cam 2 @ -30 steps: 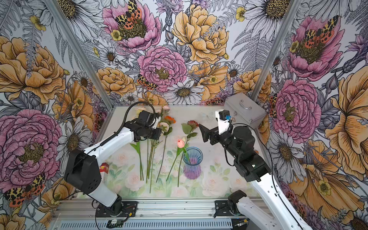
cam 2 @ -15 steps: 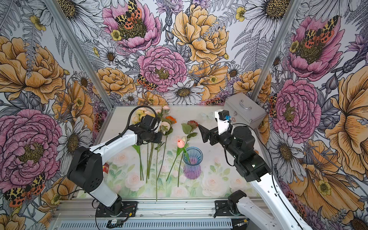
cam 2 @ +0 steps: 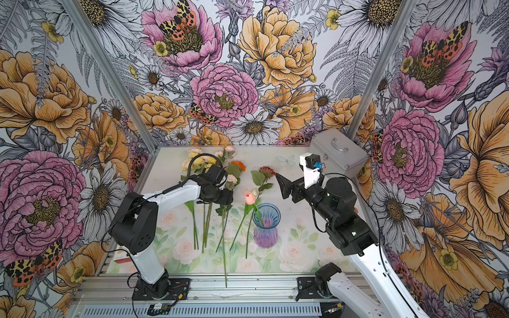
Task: Place the pink flowers into the vase
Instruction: Place the flower at the center of the board.
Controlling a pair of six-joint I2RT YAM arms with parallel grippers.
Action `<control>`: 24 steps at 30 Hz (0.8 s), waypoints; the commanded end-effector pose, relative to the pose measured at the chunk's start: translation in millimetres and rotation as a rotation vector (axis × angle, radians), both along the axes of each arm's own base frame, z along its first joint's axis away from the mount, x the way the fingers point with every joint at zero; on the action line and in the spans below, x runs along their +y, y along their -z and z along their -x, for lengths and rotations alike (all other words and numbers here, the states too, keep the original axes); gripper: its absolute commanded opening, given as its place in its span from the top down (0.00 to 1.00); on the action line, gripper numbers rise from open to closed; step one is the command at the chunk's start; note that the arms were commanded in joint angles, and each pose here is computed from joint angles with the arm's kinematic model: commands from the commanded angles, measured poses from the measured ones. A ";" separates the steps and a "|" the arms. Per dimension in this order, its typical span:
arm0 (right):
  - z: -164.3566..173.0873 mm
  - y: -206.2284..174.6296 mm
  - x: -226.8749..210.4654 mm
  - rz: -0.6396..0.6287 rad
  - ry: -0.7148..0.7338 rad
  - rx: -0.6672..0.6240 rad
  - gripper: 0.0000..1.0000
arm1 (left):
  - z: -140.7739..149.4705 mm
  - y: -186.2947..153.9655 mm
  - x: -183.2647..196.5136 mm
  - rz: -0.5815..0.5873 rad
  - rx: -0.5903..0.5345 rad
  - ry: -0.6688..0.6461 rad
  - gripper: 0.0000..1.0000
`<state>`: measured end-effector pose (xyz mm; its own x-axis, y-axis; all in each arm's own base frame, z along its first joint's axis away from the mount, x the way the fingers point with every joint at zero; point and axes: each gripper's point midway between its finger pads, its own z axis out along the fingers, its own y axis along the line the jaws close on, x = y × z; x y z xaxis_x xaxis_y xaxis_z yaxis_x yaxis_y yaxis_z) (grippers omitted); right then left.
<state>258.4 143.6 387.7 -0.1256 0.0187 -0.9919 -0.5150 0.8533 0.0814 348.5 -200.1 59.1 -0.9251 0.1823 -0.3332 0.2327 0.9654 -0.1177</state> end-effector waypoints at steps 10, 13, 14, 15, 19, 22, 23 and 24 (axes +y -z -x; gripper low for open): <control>0.1 1.2 -4.4 -0.015 0.020 0.003 0.04 | -1.3 -17.4 -11.4 0.063 -0.025 -0.054 0.01; -1.0 2.2 -4.6 -0.014 0.023 0.006 0.03 | 4.0 -16.3 -16.7 0.055 -0.019 -0.059 0.01; -1.4 2.4 -4.5 -0.014 0.023 0.006 0.03 | 5.1 -14.9 -17.7 0.048 -0.017 -0.063 0.01; -1.6 2.6 -4.5 -0.013 0.023 0.007 0.03 | 6.2 -13.1 -18.9 0.043 -0.013 -0.065 0.03; -0.8 1.2 -3.9 -0.014 0.018 0.004 0.03 | 10.5 -5.7 -21.2 0.032 0.005 -0.072 0.12; -0.3 1.3 -4.8 -0.015 0.021 0.003 0.03 | 13.6 -6.2 -17.1 0.019 -0.002 -0.094 0.16; 0.1 1.5 -4.8 -0.017 0.021 0.003 0.03 | 15.2 -6.6 -15.8 0.016 -0.002 -0.098 0.17; 0.6 1.7 -5.1 -0.018 0.021 0.004 0.03 | 17.8 -6.8 -14.7 0.013 -0.001 -0.105 0.17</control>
<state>259.0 142.3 384.6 -0.1339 0.0233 -0.9907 -0.5087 0.8563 0.0889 334.0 -222.3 59.5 -0.9407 0.1142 -0.3195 0.1691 0.9742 -0.1496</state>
